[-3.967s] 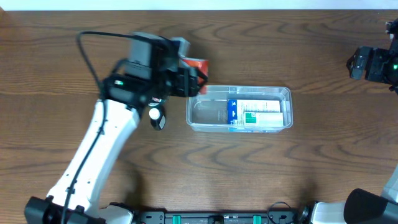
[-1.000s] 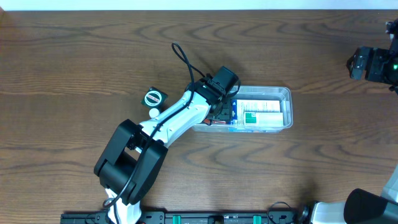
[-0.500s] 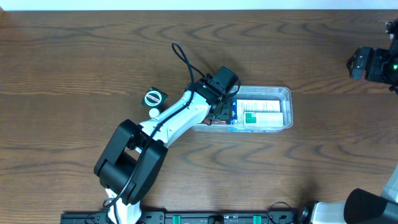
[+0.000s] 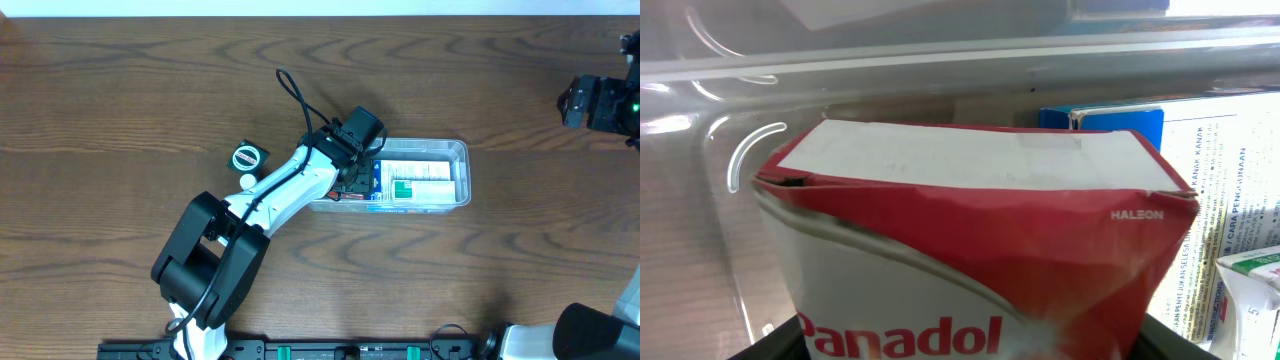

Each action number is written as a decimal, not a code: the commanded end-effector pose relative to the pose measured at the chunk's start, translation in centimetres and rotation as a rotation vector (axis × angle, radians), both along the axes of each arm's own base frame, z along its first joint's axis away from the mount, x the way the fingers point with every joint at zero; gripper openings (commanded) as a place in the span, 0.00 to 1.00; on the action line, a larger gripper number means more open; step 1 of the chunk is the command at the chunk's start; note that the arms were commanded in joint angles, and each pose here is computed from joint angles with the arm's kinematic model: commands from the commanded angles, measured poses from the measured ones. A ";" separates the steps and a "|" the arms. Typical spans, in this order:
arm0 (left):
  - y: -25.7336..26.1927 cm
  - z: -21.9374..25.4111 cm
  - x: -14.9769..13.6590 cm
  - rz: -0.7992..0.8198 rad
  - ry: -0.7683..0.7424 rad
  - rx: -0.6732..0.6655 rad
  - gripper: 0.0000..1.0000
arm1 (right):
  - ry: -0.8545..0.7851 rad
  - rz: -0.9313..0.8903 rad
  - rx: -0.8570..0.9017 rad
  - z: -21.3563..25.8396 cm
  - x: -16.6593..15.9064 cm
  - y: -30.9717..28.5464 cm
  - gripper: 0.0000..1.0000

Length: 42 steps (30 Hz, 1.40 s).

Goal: Pack container
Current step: 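Lower red Panadol box into container beside blue box and release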

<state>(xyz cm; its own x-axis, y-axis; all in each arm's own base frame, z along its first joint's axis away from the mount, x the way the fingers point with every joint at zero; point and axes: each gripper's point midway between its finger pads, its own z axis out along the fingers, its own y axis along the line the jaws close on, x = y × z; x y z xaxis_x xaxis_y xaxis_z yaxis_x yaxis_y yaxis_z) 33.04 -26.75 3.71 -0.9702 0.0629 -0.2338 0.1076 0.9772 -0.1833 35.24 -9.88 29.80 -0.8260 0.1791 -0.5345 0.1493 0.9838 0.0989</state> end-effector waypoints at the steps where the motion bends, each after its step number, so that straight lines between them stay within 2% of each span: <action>1: 0.0 -0.5 -0.2 -0.001 0.009 0.008 0.66 | 0.005 -0.019 0.011 -0.1 0.0 -0.3 0.99; 4: 0.0 -0.5 -0.2 -0.001 0.009 0.008 0.66 | 0.005 -0.019 0.011 -0.1 0.0 -0.3 0.99; 6: 0.0 -0.5 -0.2 -0.001 0.010 0.008 0.81 | 0.005 -0.019 0.011 -0.1 0.0 -0.3 0.99; 7: 0.0 -0.5 -0.2 -0.001 0.009 0.008 0.83 | 0.005 -0.019 0.011 -0.1 0.0 -0.3 0.99; 21: 0.0 -0.5 -0.1 -0.002 0.009 0.009 0.86 | 0.005 -0.019 0.011 -0.1 0.0 -0.3 0.99; 29: 0.0 -0.5 0.0 -0.027 0.000 0.013 0.98 | 0.005 -0.019 0.011 -0.1 0.0 -0.3 0.99; 36: -0.7 -0.1 0.9 -0.028 -0.040 -0.017 0.98 | 0.005 -0.019 0.011 -0.1 0.0 -0.3 0.99; 42: -0.6 0.0 1.0 -0.130 -0.065 0.008 0.98 | 0.005 -0.019 0.011 -0.1 0.0 -0.3 0.99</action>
<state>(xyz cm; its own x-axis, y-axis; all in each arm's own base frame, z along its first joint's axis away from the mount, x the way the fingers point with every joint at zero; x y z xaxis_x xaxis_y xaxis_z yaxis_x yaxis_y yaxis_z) 34.02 -27.50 4.13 -0.9494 0.1210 -0.2899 0.1812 0.9647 -0.1909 35.23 -9.88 29.79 -0.8264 0.1792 -0.5338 0.1493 0.9838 0.0991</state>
